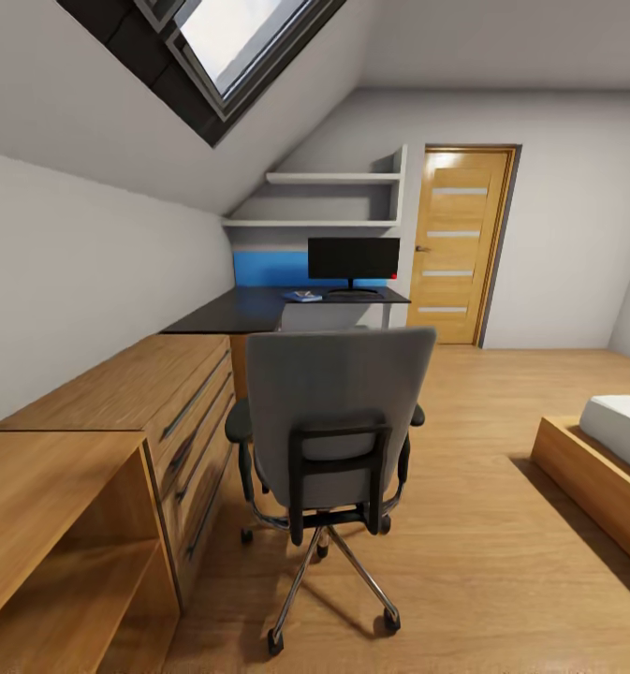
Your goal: In the bedroom, organize the workspace by keeping the computer under the desk, ensuring the monitor is on the desk, placing the keyboard on the desk next to the monitor, placing the mouse on the desk next to the keyboard, moving the folder from the swivel chair onto the desk next to the mouse, stacking the notebook on top of the folder with the pen on top of the notebook, and positioning the swivel chair next to the desk.
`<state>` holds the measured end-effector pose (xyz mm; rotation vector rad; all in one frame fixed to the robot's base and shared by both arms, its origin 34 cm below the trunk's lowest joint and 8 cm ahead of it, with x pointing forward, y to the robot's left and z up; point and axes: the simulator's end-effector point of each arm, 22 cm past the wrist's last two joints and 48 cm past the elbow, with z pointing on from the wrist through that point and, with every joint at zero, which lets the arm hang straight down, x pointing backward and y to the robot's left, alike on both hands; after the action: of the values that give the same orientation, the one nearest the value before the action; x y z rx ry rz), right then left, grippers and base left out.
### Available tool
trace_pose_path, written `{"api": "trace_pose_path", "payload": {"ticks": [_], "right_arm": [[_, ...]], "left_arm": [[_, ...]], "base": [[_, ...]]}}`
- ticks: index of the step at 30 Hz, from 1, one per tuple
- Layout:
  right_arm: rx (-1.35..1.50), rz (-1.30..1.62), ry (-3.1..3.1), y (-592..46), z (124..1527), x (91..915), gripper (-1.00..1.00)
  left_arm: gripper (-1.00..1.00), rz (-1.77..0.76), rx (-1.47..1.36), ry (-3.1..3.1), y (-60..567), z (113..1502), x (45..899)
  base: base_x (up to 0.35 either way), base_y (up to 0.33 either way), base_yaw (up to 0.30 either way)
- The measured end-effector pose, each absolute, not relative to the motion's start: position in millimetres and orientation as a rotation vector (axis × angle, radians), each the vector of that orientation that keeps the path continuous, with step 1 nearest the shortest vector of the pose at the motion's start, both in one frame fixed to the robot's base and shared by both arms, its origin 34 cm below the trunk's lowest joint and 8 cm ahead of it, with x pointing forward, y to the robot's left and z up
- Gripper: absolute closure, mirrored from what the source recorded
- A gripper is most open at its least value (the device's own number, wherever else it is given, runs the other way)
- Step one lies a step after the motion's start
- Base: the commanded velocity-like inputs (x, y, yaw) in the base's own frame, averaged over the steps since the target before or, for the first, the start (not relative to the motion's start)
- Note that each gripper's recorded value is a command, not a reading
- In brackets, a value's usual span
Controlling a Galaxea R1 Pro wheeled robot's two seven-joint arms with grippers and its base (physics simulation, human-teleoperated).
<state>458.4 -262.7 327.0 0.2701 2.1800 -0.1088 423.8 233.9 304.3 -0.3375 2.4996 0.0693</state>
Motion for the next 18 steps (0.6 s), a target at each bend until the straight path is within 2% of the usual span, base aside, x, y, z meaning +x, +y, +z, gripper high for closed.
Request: {"api": "trace_pose_path", "payload": {"ticks": [6,18], "right_arm": [[0.289,-0.026,2.036,-242,358,510,-1.00],[0.263,0.055,1.956,-220,414,618,-1.00]], "left_arm": [[-1.00,0.059,-0.335,2.463,232,304,446],[-1.00,0.000,-0.314,2.311,221,371,580]], "base": [[0.000,0.000,0.000],[0.000,0.000,0.000]]}}
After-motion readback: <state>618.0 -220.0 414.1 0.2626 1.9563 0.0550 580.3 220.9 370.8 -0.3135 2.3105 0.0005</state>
